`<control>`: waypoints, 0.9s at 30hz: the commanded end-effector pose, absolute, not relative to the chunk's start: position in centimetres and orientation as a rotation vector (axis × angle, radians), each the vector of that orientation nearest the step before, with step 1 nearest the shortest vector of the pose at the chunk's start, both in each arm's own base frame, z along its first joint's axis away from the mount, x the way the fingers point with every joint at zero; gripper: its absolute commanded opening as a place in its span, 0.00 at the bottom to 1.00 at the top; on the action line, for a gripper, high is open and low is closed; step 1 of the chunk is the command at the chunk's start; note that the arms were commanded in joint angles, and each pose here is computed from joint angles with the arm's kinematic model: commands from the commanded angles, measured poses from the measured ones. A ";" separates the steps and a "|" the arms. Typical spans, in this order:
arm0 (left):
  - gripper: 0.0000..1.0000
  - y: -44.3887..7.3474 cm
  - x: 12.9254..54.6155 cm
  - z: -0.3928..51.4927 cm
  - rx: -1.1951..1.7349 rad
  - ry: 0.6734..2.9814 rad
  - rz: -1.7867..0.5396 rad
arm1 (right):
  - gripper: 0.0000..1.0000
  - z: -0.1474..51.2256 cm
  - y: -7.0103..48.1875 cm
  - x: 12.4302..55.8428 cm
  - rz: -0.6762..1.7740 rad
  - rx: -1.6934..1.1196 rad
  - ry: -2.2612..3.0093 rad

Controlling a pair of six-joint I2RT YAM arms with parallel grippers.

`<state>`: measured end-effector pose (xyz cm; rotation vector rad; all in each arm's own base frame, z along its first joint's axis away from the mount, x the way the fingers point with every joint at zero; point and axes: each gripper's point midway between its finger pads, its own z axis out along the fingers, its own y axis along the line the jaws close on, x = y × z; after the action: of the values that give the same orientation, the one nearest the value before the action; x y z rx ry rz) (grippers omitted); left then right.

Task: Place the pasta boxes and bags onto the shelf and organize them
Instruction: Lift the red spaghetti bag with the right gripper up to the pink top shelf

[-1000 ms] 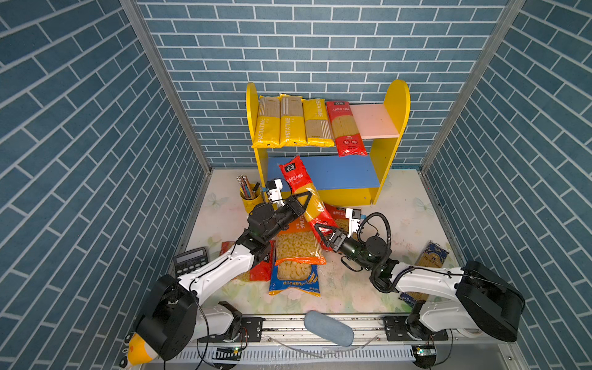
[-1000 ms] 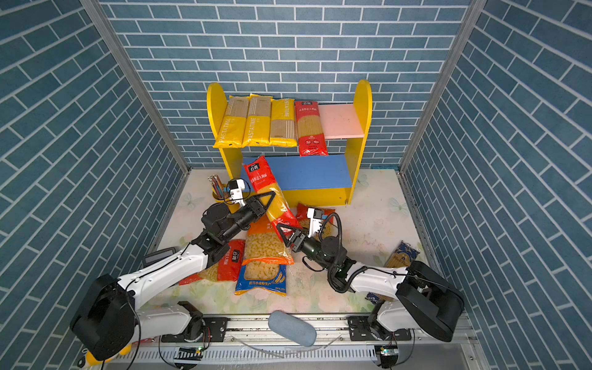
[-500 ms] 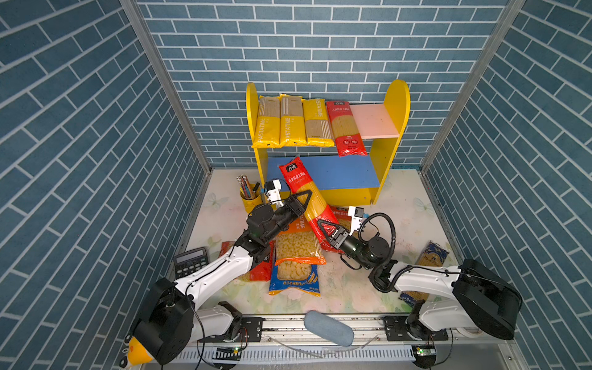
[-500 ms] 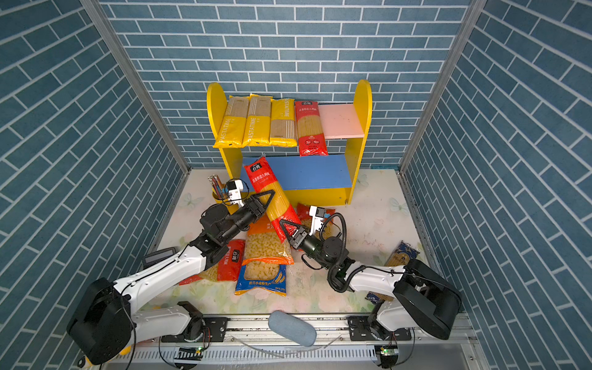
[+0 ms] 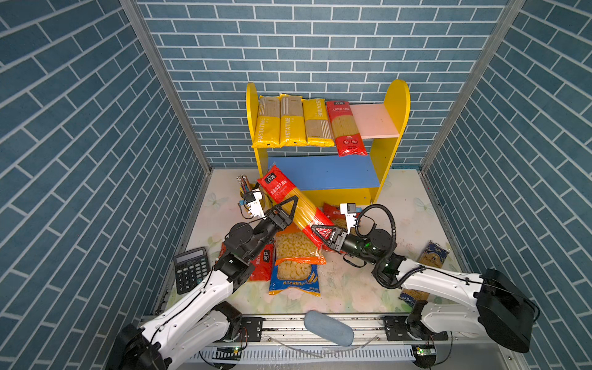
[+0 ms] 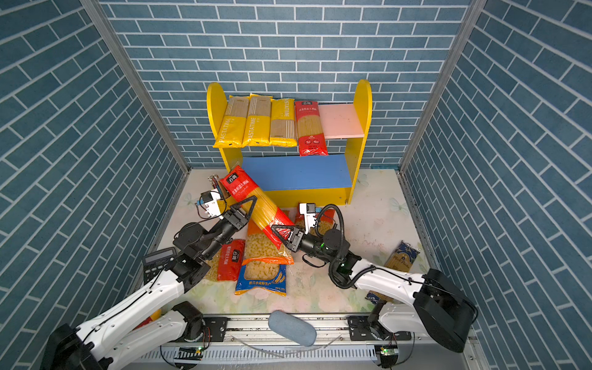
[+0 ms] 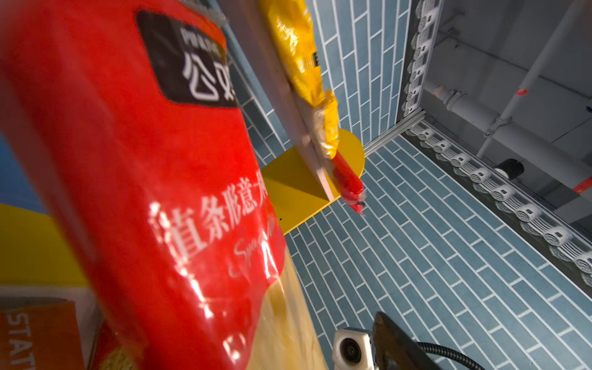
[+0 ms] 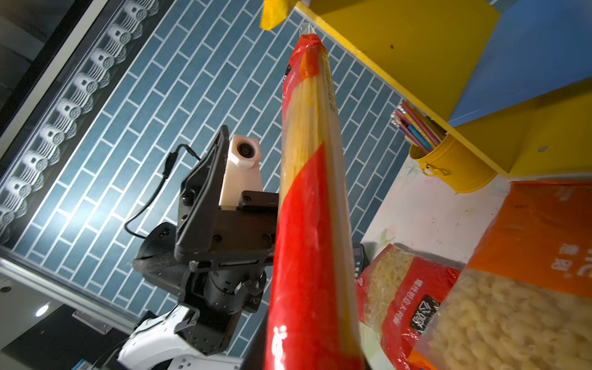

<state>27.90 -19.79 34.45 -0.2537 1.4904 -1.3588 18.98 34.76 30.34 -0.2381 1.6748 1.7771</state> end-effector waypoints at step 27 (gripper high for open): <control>0.83 -24.1 23.8 31.7 0.041 1.590 -1.244 | 0.00 55.6 17.8 31.3 1.313 0.178 1.268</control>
<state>24.02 -23.92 32.90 0.0364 1.5592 -1.2559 31.59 21.13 50.08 0.1306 1.3973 1.4375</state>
